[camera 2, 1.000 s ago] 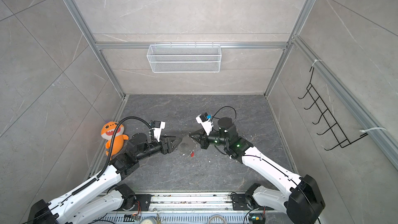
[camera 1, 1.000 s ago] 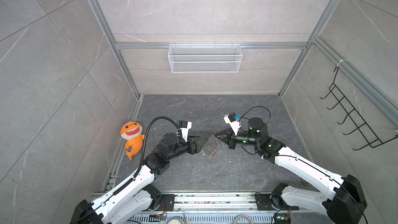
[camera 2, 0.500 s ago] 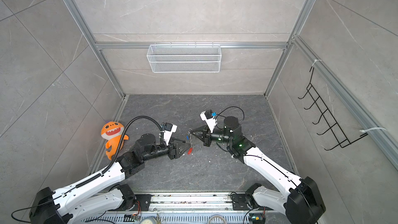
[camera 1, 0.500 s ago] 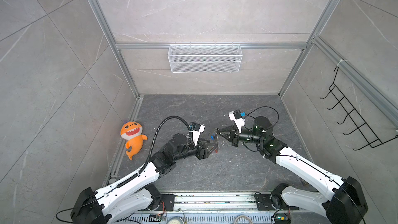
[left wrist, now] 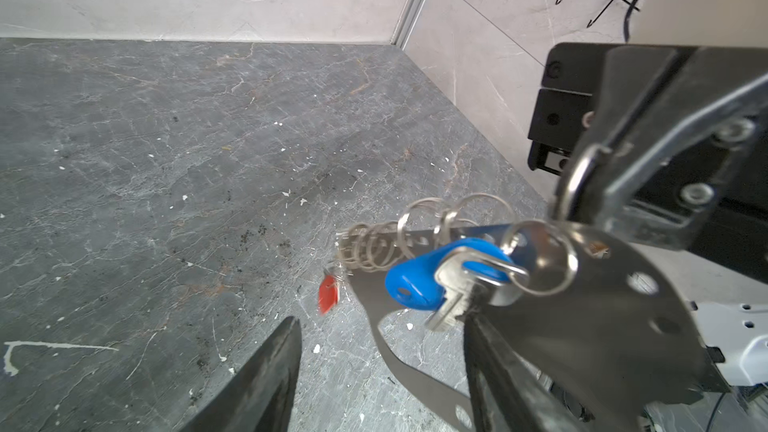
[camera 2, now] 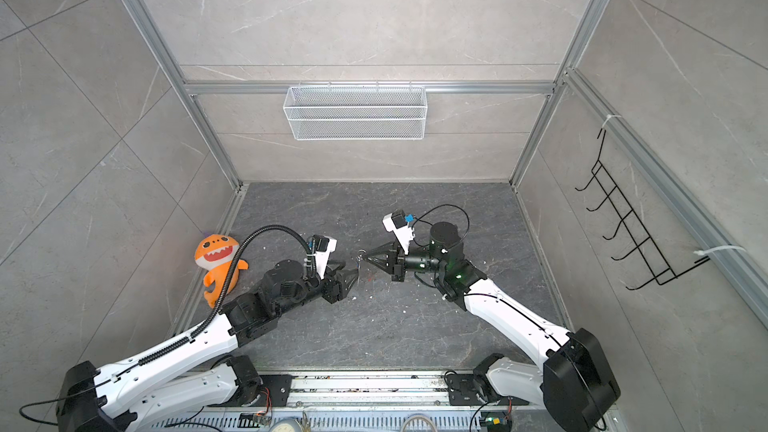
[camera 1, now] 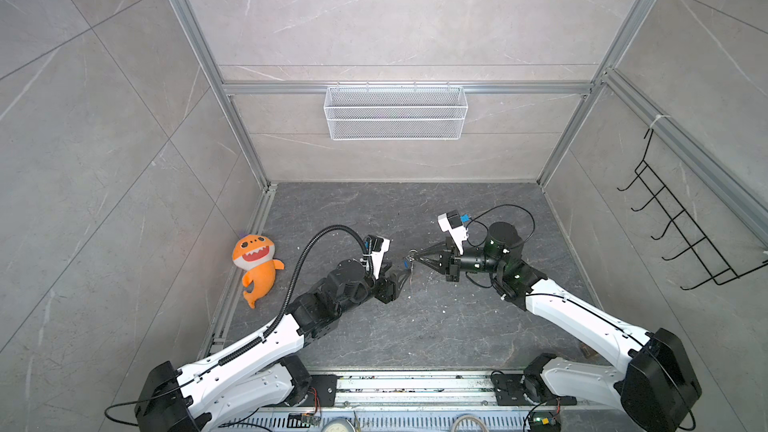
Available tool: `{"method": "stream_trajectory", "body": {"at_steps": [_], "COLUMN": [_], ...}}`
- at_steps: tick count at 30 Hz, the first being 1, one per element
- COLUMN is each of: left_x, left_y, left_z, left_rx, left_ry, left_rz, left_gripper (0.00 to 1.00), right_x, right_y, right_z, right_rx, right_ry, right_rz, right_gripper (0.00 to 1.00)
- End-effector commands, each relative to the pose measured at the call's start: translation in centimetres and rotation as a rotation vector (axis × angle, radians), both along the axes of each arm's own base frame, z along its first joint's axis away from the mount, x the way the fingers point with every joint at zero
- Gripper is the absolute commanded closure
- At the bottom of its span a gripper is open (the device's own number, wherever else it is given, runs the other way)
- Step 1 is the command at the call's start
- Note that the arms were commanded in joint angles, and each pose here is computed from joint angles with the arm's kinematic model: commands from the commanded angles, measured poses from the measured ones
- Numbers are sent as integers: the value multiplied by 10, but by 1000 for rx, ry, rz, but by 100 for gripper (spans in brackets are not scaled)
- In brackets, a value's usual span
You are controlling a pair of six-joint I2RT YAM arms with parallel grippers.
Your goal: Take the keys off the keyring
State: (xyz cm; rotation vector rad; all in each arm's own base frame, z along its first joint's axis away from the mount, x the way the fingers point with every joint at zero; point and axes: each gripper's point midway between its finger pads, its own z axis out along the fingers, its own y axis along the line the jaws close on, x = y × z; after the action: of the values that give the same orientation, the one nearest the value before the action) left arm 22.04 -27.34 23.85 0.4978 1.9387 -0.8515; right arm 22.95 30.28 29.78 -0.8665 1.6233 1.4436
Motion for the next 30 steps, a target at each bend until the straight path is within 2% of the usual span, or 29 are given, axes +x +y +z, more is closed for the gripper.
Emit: {"method": "stream_trajectory", "body": {"at_steps": [1,5,8,20,30], "left_x": [3,-4,-5,1,-3], "left_y": [-8,-15,-17,-3,3], "left_z": [28,35,38,44,52], "left_rx": [-35,-67,-70,-44,-45], "left_ry": [-79,-100,-109,-141,-154], "left_rz": [-20,-67,-78,-5,-1], "left_gripper": [33,31,34,69,92], "right_x": [-4,-3,-3,-5,-5], "right_y": [0,1,2,-1,-2], "right_z": [9,7,5,-2,-5], "right_rx": [39,42,45,33,16], "right_ry": [-20,-11,0,19,27], "right_rz": [27,30,32,26,18], "right_gripper": [100,100,100,100,100]}}
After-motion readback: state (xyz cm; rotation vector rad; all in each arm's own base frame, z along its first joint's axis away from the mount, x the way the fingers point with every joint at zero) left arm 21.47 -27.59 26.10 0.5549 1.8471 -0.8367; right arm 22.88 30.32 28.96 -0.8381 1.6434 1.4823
